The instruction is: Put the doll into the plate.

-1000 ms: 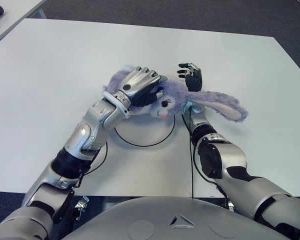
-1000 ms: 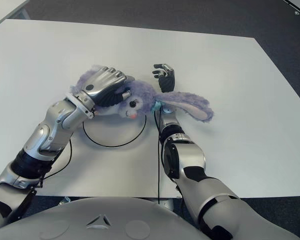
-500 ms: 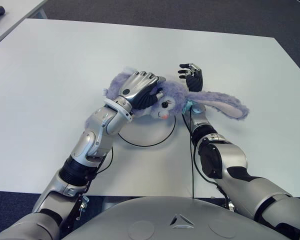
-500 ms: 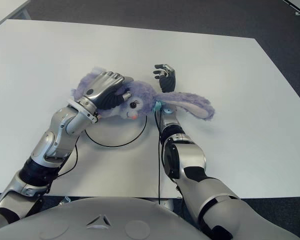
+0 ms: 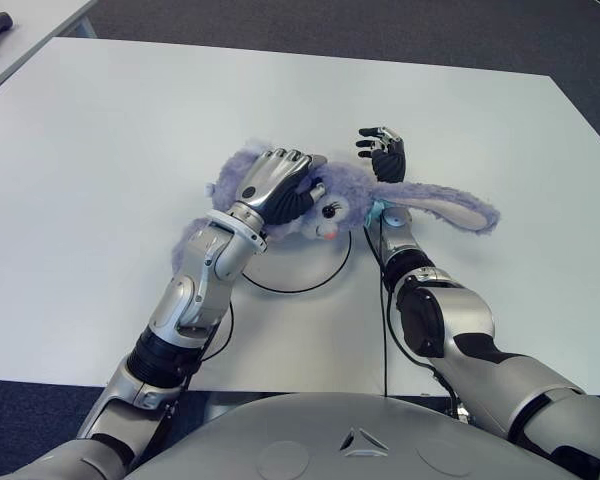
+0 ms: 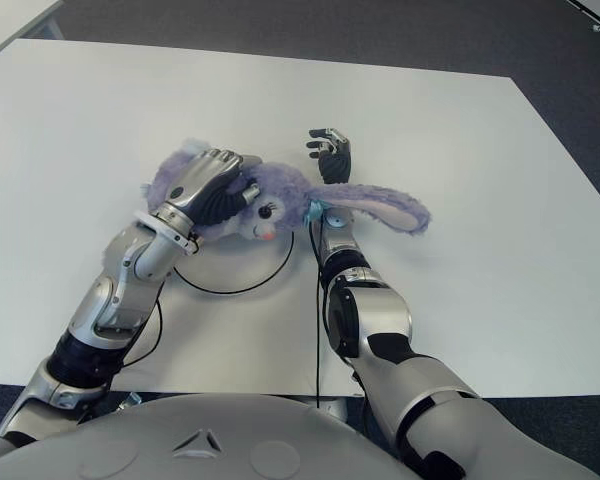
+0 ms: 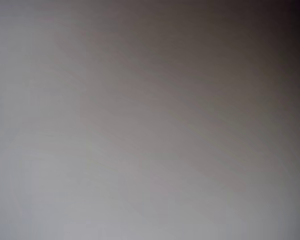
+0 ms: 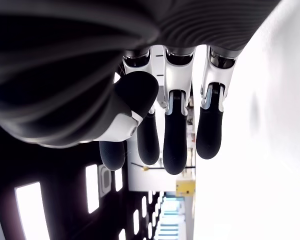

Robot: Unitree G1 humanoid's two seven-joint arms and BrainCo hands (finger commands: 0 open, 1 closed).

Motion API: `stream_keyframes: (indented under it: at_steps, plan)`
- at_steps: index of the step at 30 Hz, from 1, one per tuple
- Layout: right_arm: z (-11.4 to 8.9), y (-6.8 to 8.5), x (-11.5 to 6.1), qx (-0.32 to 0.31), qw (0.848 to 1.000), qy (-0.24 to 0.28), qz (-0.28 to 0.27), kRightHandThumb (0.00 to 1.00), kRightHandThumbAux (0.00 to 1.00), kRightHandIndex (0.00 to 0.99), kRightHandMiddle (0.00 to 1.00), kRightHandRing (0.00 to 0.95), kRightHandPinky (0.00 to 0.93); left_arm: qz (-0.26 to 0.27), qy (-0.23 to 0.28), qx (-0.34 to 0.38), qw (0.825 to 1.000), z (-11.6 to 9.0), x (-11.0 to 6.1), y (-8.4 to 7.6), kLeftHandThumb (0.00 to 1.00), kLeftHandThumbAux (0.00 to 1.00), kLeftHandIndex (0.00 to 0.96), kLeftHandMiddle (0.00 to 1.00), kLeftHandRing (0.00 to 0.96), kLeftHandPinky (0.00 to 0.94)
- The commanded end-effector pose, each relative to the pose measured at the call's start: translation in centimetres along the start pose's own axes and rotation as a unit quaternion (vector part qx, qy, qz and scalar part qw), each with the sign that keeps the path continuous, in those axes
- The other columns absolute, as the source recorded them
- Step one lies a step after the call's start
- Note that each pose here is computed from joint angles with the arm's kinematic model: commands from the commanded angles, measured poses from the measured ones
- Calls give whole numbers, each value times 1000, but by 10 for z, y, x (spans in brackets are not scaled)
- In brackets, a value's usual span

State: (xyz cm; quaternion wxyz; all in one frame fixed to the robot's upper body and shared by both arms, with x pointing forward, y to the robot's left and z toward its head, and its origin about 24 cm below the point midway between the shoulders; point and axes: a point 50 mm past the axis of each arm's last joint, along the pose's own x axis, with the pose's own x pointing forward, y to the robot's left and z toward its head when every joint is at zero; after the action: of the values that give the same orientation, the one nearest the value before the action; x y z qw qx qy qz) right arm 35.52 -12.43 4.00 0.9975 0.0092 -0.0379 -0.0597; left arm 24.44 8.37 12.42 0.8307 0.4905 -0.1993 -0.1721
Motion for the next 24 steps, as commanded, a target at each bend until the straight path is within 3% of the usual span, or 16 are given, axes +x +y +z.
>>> stream_keyframes:
  at_steps: [1, 7, 14, 19, 20, 22, 23, 24]
  plan:
    - [-94, -14, -77, -4, 979, 204, -21, 1000, 687, 436, 364, 435, 435, -50, 61, -65, 995, -13, -18, -33, 746, 693, 443, 820, 828, 825]
    - [-93, -13, -76, -8, 979, 203, -20, 1000, 688, 437, 364, 435, 432, -30, 52, -58, 996, -10, -26, -36, 742, 693, 443, 812, 821, 819]
    - [-93, -12, -76, -11, 979, 201, -19, 1000, 690, 436, 361, 447, 399, -12, 23, -45, 999, -3, -39, -38, 699, 695, 435, 737, 730, 667]
    - [-93, -12, -76, -14, 979, 202, -19, 1000, 689, 436, 358, 439, 415, -16, 4, -40, 999, 2, -47, -33, 685, 703, 425, 711, 687, 643]
    - [-93, -12, -76, -14, 979, 202, -19, 1000, 689, 436, 358, 434, 423, -18, 1, -41, 999, 3, -48, -31, 348, 554, 395, 693, 669, 625]
    - [-93, -12, -76, -16, 979, 202, -19, 1000, 689, 436, 358, 432, 426, -23, -2, -41, 999, 6, -51, -26, 227, 508, 361, 677, 653, 604]
    - [-92, -12, -75, -17, 979, 201, -19, 1000, 689, 436, 358, 432, 426, -28, -2, -41, 999, 7, -53, -24, 217, 504, 356, 675, 650, 601]
    - [-92, -11, -75, -18, 979, 201, -19, 1000, 689, 435, 357, 432, 425, -31, -2, -42, 999, 7, -54, -23, 173, 492, 307, 600, 582, 537]
